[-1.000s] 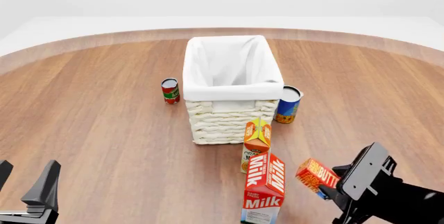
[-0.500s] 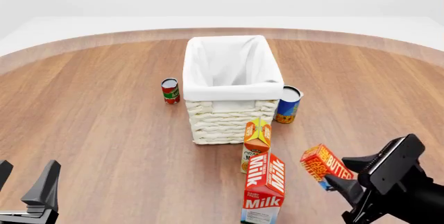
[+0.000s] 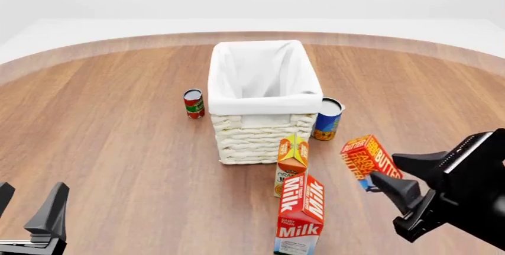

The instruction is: Pick up the butter and put it in the basket.

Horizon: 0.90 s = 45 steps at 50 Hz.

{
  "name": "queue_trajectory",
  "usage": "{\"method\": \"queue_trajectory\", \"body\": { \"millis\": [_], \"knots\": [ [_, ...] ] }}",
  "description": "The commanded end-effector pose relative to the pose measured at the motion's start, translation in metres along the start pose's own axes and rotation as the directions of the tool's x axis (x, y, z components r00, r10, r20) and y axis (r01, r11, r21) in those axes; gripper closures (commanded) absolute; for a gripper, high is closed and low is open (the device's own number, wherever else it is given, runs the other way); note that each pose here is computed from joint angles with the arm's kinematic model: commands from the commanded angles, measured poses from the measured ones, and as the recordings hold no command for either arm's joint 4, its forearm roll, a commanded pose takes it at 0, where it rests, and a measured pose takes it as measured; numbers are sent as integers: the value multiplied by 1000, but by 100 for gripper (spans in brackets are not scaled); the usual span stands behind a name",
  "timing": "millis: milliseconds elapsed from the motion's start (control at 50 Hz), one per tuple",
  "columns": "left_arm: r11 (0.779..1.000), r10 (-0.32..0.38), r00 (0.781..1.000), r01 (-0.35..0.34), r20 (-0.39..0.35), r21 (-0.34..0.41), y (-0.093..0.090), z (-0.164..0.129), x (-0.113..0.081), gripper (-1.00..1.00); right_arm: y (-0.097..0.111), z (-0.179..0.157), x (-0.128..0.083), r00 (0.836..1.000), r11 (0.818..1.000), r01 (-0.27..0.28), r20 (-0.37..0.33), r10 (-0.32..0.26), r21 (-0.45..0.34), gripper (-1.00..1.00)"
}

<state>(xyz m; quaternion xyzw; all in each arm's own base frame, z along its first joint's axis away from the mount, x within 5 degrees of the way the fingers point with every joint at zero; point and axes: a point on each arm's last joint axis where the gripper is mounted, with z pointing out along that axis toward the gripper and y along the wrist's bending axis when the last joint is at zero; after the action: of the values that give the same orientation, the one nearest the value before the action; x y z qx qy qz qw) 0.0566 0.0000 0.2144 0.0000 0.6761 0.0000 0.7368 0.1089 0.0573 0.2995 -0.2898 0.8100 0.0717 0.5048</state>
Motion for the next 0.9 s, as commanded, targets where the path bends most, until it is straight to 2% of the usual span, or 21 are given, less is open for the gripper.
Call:
{"method": "queue_trajectory", "body": {
  "millis": [20, 100, 220, 460, 900],
  "knots": [
    [1000, 0, 1000, 0, 0, 0, 0, 0, 0, -100, -4, -8, -23, 994, 999, -32, 107, 31, 10, 100],
    [1000, 0, 1000, 0, 0, 0, 0, 0, 0, -100, -6, -13, -32, 988, 999, -40, 153, 37, 19, 100],
    [1000, 0, 1000, 0, 0, 0, 0, 0, 0, -100, -4, -13, -37, 984, 999, -31, 177, 29, 8, 100],
    [1000, 0, 1000, 0, 0, 0, 0, 0, 0, -100, -3, -25, -54, 965, 999, -36, 259, 39, -16, 100],
    [1000, 0, 1000, 0, 0, 0, 0, 0, 0, -100, -3, -34, -81, 936, 999, -19, 349, 33, -43, 100]
  ]
}}
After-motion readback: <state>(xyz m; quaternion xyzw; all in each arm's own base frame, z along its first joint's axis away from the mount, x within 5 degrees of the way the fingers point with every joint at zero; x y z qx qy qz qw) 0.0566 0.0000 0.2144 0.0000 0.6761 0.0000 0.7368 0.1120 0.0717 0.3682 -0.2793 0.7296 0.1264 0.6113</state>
